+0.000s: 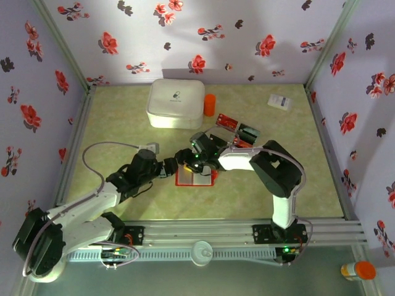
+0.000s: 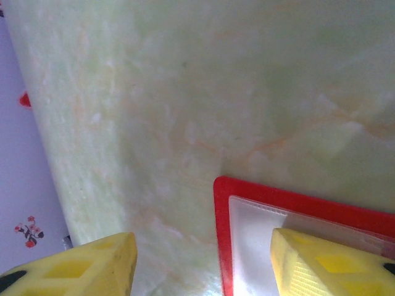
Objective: Put the credit cards into the card holder
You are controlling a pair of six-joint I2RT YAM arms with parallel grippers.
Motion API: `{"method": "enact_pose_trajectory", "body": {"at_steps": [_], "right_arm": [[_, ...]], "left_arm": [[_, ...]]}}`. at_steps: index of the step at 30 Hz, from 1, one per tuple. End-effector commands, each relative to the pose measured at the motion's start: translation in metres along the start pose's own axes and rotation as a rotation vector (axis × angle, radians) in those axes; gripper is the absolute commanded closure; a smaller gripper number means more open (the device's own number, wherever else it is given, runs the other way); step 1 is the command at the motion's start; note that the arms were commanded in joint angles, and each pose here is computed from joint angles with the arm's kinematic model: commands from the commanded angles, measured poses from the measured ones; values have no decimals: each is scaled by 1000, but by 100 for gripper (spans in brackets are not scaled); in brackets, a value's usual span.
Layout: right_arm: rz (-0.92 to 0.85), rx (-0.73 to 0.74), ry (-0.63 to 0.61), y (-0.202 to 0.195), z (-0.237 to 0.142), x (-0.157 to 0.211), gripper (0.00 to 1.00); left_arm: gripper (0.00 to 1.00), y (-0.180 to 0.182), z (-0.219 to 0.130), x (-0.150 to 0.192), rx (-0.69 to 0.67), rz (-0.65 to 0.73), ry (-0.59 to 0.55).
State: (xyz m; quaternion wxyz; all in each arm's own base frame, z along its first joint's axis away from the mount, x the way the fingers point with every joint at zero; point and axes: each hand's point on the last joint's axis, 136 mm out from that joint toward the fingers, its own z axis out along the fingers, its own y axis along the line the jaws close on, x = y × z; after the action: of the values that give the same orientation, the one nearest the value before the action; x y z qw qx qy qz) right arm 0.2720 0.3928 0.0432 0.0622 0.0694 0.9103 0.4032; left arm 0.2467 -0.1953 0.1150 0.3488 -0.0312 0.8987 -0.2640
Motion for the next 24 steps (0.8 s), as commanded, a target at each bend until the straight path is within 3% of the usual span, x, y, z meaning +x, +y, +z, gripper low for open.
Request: {"method": "enact_pose_trajectory", "body": {"at_steps": [1,16,24], "right_arm": [[2,-41,9,10,2,3,40],[-46,-23,-21,12,-21,0,45],[-23,-13,-26,-2,-24,-2,63]], "left_arm": [[21,10,-2,2,-25,-3,-8],[18,16,8,12,-40,-20,25],[17,16,14,17,-46,-19,50]]}}
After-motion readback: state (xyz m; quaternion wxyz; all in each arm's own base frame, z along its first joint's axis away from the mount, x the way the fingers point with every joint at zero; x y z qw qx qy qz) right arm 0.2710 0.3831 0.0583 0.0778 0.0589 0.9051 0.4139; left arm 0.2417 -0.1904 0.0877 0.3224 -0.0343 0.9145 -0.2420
